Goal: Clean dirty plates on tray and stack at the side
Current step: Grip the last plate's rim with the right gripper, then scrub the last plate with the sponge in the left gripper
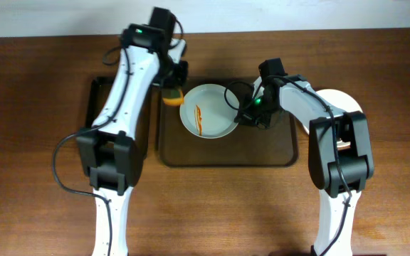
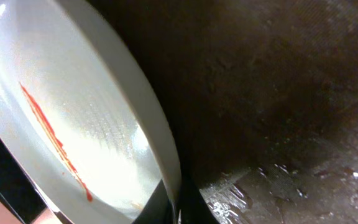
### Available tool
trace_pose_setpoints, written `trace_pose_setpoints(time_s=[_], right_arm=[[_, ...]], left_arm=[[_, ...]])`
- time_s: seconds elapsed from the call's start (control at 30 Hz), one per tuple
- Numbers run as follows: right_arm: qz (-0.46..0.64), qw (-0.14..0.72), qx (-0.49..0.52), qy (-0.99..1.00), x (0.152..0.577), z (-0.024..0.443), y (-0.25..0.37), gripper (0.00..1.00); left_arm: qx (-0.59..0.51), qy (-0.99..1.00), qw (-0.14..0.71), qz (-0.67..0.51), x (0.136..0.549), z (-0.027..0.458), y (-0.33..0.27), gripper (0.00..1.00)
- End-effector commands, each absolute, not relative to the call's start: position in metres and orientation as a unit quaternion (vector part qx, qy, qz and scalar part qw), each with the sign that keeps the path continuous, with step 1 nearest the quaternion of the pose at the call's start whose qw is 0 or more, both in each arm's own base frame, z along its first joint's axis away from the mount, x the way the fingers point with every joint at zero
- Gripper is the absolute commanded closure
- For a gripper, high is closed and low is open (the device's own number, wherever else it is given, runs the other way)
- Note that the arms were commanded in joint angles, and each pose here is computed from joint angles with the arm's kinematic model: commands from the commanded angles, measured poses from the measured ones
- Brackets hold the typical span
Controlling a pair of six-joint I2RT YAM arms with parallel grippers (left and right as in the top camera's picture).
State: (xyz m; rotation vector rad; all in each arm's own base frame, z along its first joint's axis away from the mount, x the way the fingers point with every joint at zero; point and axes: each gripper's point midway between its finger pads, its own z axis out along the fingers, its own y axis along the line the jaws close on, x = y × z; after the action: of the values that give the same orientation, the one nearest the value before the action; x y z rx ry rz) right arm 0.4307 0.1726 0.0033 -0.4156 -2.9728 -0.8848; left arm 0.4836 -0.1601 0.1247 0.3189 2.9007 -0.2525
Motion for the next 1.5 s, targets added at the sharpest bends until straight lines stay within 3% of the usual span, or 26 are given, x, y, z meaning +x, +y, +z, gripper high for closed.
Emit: trace_pose_setpoints(time_s=[0.0,0.3,0.4,0.53,0.6,0.73,0.83,0.9,0.93,1.0,1.03,1.17,1.3,1.47], right_arm=[[-0.252,0.033,-0.139,-0.957,0.416,-0.031,0.166,0.96],[-0.254,0.033,-0.138,-0.957,0.416,-0.031,0.167,0.96],[-0.254,0.033,-0.138,-0.957,0.416,-0.031,0.167,0.96],[-0.254,0.033,-0.138,-0.957,0.416,-0.031,0.167,0.96],[-0.254,0.033,-0.138,-0.957,0.416,-0.031,0.167,0.96],[-0.254,0.033,-0.138,-0.957,0.416,-0.031,0.167,0.96],[-0.254,0.033,-0.138,-0.957,0.416,-0.031,0.167,0.96],[-0.254,0.033,-0.138,-0.957,0.416,-0.031,0.167,0.96],[-0.254,0.033,-0.138,-0.957,0.416,-0.031,0.168,0.96],[-0.261,0.036,-0.137,-0.955,0.416,-0.029,0.17,0.96],[-0.265,0.035,-0.136,-0.954,0.416,-0.029,0.171,0.96],[-0.268,0.032,-0.135,-0.953,0.418,-0.028,0.172,0.96],[-0.268,0.032,-0.135,-0.953,0.418,-0.028,0.172,0.96],[-0.267,0.032,-0.135,-0.954,0.417,-0.028,0.172,0.96]], left_arm=[[0.122,0.986,0.073,-0.089,0.468,0.097,-0.179,1.0],[0.106,0.987,0.067,-0.101,0.445,-0.028,-0.201,1.0],[0.285,0.935,0.028,-0.211,0.404,-0.022,-0.241,1.0],[0.357,0.897,0.038,-0.257,0.393,-0.015,-0.26,1.0],[0.271,0.943,0.061,-0.183,0.422,-0.024,-0.241,1.0],[-0.08,0.973,0.212,0.05,0.502,-0.018,-0.155,1.0],[-0.155,0.963,0.194,0.101,0.484,-0.02,-0.131,1.0],[-0.103,0.981,0.112,0.116,0.449,-0.029,-0.127,1.0],[-0.008,0.995,0.062,0.081,0.433,-0.034,-0.142,1.0],[0.195,0.974,-0.019,-0.11,0.395,-0.034,-0.204,1.0],[0.266,0.949,-0.017,-0.166,0.389,-0.028,-0.221,1.0],[0.358,0.894,0.038,-0.268,0.394,-0.013,-0.258,1.0],[0.358,0.888,0.093,-0.273,0.418,-0.008,-0.269,1.0],[0.204,0.952,0.208,-0.096,0.5,-0.013,-0.226,1.0]])
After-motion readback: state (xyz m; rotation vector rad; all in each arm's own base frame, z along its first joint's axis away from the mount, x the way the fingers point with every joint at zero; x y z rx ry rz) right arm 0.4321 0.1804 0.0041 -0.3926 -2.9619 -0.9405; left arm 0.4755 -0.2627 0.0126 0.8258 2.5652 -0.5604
